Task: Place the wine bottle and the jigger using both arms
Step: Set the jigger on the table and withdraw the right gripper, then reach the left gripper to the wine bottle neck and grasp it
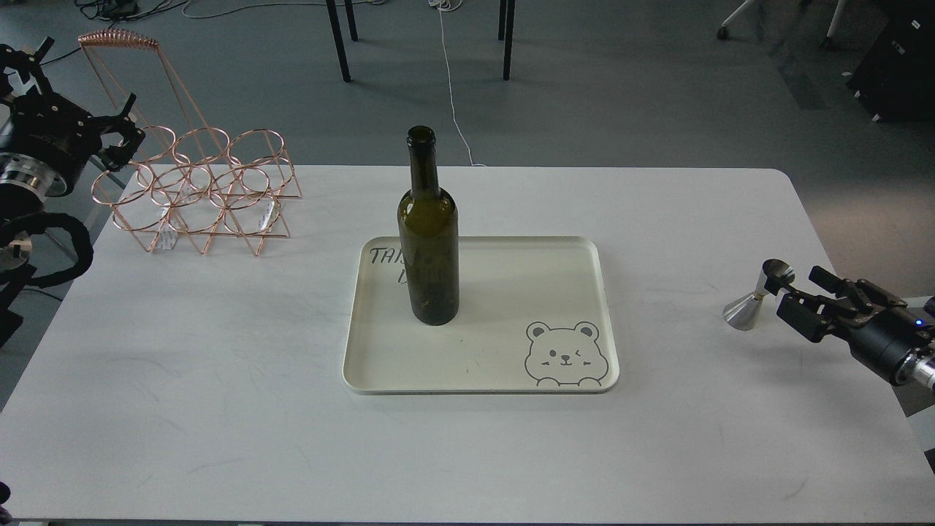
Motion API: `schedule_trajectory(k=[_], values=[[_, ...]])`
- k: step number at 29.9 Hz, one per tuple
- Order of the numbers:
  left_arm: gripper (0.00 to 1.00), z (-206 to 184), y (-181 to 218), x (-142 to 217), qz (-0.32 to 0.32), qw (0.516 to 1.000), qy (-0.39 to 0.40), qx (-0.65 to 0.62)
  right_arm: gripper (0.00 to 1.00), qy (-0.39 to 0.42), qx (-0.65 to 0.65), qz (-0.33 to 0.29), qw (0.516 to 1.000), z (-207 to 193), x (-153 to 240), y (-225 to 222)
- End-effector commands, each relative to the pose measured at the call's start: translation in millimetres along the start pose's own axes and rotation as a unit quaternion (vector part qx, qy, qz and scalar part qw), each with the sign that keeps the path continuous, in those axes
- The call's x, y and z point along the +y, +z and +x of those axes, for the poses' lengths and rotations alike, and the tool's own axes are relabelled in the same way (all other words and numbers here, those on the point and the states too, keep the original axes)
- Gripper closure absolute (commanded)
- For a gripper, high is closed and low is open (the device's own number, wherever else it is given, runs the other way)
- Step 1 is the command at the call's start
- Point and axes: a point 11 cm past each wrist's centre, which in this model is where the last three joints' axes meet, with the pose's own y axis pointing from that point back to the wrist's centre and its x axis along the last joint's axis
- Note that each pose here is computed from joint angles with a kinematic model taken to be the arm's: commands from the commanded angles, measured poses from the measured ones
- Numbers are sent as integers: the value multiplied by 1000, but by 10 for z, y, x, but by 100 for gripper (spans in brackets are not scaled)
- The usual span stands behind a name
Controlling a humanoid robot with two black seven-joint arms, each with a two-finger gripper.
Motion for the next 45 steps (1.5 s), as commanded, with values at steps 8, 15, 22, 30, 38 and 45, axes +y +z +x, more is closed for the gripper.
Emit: schedule_trajectory(k=[8,15,22,30,38,45], values=[[2,-490,421,113,43,983,-109,-141,6,140,-150,3,979,1203,-370,-118],[2,-890,670,365,89,933,-183,-297,6,173,-234,40,956,1612,-649,-336],[2,-1367,567,606,123,816,-265,-498,6,195,-380,69,902,1760,-899,-459],[3,-1837,-32,843,96,598,-367,-706,6,229,-543,82,804,1888,-955,-200],[3,-2062,-628,799,7,447,-406,-797,4,264,-683,122,670,1888,-961,80],[3,-2130,-949,900,-21,419,-443,-792,4,266,-700,130,649,1852,-1022,50]])
